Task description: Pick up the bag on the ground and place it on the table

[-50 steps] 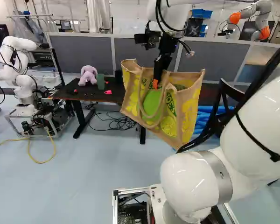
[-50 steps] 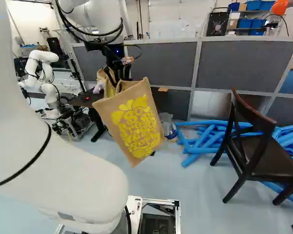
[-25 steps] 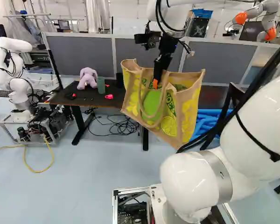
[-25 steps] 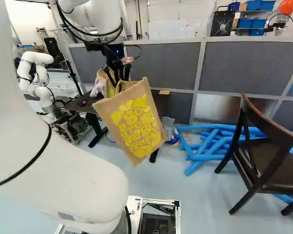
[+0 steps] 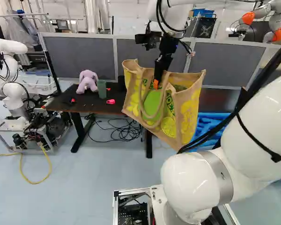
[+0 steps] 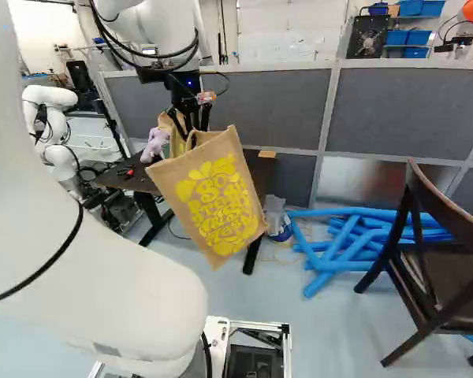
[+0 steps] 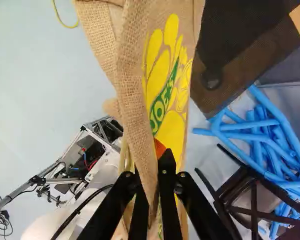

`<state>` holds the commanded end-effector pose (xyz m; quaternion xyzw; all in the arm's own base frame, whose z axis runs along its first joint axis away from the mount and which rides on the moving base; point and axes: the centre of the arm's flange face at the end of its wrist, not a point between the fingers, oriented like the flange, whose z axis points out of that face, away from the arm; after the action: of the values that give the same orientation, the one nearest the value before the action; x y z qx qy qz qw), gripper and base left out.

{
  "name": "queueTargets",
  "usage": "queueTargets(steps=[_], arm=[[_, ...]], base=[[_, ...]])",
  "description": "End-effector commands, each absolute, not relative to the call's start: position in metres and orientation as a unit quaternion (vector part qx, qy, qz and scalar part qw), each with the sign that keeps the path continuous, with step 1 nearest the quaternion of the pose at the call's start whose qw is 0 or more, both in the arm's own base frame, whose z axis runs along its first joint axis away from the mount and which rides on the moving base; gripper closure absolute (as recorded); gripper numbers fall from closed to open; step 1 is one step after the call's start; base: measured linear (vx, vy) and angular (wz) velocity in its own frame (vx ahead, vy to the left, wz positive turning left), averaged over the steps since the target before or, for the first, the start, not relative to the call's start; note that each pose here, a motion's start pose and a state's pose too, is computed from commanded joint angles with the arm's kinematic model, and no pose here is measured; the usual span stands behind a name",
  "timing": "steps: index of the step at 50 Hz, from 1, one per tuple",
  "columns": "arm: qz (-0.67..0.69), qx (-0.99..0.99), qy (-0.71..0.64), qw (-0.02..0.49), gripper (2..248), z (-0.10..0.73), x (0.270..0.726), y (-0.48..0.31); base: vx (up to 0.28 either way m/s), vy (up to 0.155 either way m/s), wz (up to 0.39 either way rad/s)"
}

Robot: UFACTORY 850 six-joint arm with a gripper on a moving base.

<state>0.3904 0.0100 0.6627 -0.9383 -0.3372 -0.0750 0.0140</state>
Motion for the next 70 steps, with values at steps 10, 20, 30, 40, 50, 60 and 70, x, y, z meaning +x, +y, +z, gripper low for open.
queueTargets(steps=[10,20,30,40,50,60,70], arm=[[-0.075,-0.938,-0.337,0.014,225,0.6627,0.3904,0.0100],[-0.075,-0.938,-0.337,0.014,225,0.6627,0.3904,0.0100],[-0.075,-0.938,-0.337,0.014,225,0.6627,0.3904,0.0100],[-0.075,-0.938,-0.337,0.014,225,0.6627,0.3904,0.0100],[-0.075,-0.938,-0.337,0.014,225,0.6627,0.3904,0.0100],[-0.075,-0.938,-0.337,0.014,225,0.6627,0.3904,0.0100],[-0.074,-0.938,-0.337,0.014,225,0.6628,0.3935,0.0100]], base=[[0.184,0.061,-0.023],[0.191,0.024,-0.208],[0.188,0.014,-0.269],[0.191,0.020,-0.299],[0.178,0.076,-0.138],[0.080,0.046,0.048],[0.008,-0.003,-0.007]])
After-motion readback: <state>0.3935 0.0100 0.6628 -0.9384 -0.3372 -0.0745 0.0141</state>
